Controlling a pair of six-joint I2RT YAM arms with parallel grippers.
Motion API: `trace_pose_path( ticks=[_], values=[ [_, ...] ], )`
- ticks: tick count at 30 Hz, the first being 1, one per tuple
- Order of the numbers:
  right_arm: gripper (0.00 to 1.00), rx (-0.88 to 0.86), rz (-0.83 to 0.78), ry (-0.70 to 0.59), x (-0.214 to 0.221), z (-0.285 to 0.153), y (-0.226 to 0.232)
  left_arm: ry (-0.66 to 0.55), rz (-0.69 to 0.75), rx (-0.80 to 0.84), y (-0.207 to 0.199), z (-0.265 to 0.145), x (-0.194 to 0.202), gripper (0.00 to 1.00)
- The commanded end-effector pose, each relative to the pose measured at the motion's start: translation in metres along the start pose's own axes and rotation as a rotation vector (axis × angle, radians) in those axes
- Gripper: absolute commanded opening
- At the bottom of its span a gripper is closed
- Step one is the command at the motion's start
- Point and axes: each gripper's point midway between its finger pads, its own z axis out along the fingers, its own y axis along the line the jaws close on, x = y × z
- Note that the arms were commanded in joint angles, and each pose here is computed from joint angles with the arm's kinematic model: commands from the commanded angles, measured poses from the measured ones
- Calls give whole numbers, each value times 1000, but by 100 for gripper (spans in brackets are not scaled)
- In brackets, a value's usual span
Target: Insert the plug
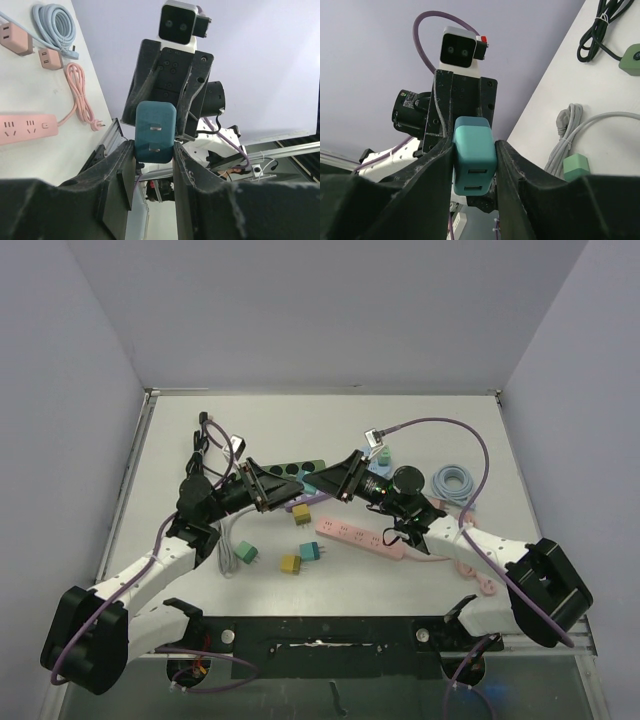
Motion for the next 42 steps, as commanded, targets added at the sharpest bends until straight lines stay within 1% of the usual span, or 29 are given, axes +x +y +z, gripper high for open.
trace_pose_path(
  ticks=[1,2,5,6,8,9,11,13,17,20,24,27,31,35,42],
  values=[
    [22,-99,-77,16,-1,3,29,-42,21,22,-4,0,-8,11],
    [14,-86,-96,20,-2,2,26,-45,22,11,-1,0,-8,16],
    [0,-3,-182,46,-6,-3,6,-65,66,-71,16,-3,-11,36],
    [0,47,-222,65,-8,-7,-5,-79,97,-117,25,-5,-14,43],
    [0,153,-336,125,-11,-17,-30,-119,132,-262,51,-15,-21,55],
    [0,220,-394,155,-16,-24,-45,-135,195,-335,64,-22,-25,59],
    [0,331,-496,243,-22,-41,-74,-211,278,-501,88,-42,-41,63],
    [0,430,-544,346,-25,-59,-103,-246,354,-628,100,-62,-50,65],
    [0,534,-653,581,-23,-86,-134,-287,469,-796,103,-96,-63,66],
    [1,599,-699,707,-22,-95,-144,-325,556,-848,86,-109,-75,67],
    [4,672,-812,889,-9,-95,-156,-373,598,-919,76,-125,-84,67],
    [4,682,-874,1035,9,-94,-165,-423,617,-955,67,-135,-91,67],
    [4,703,-940,1118,13,-85,-178,-481,644,-959,50,-143,-98,67],
    [1,682,-987,1137,7,-71,-182,-540,656,-967,36,-151,-105,67],
    [1,598,-983,1232,16,-58,-186,-715,677,-1016,6,-179,-120,67]
  ],
)
